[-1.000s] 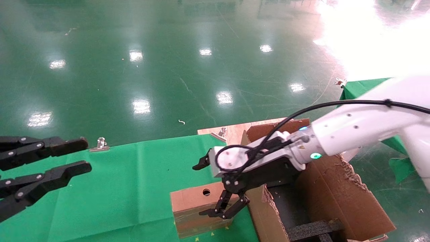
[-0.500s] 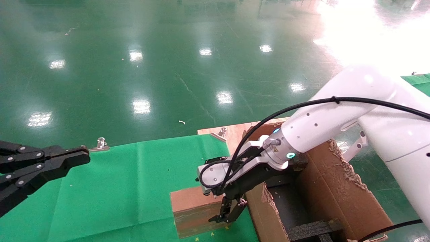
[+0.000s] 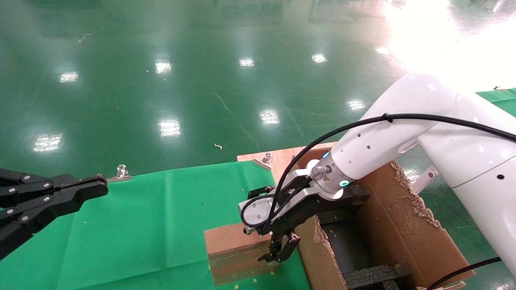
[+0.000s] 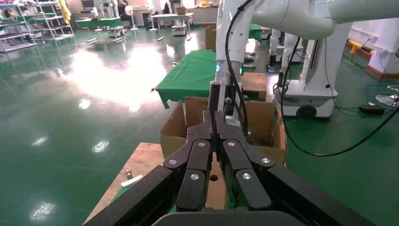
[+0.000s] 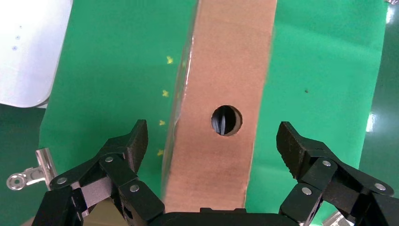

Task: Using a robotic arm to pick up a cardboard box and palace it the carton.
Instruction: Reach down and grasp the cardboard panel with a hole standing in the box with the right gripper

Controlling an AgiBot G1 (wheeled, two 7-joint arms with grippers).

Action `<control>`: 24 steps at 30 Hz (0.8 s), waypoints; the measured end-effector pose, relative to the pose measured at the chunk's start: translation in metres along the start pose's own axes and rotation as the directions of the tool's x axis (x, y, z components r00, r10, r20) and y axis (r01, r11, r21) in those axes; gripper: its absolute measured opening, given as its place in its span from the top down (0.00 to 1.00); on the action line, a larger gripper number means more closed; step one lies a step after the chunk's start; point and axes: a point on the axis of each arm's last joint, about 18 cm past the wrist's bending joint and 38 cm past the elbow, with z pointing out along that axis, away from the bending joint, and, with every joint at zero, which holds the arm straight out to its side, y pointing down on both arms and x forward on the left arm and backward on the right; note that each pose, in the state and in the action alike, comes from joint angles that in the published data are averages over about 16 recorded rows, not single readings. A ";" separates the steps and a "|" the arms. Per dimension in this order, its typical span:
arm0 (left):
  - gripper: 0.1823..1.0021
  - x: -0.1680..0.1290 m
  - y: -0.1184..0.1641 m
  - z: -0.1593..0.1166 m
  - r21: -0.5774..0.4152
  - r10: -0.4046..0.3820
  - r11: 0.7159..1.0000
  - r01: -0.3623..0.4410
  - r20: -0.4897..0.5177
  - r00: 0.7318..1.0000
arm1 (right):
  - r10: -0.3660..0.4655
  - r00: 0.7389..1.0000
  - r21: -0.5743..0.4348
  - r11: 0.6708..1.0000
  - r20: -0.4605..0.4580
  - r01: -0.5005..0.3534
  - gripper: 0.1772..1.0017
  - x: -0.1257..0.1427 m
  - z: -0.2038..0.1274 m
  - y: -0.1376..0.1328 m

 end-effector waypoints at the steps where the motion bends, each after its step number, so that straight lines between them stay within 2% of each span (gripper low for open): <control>1: 0.98 0.000 0.000 0.000 0.000 0.000 1.000 0.000 0.000 1.000 | -0.001 1.000 -0.002 1.000 0.000 0.001 0.01 0.000 0.000 0.000; 12: 0.88 0.000 0.000 0.000 0.000 0.000 1.000 0.000 0.000 1.000 | -0.002 1.000 -0.003 1.000 -0.001 0.002 0.09 0.000 0.000 0.000; 19: 0.74 0.000 0.000 0.000 0.000 0.000 1.000 0.000 0.000 1.000 | 0.000 1.000 0.001 1.000 0.000 0.000 0.21 0.000 0.000 0.000; 24: 0.60 0.000 0.000 0.000 0.000 0.000 1.000 0.000 0.000 1.000 | 0.001 1.000 0.003 1.000 0.000 -0.001 0.32 0.000 0.000 0.000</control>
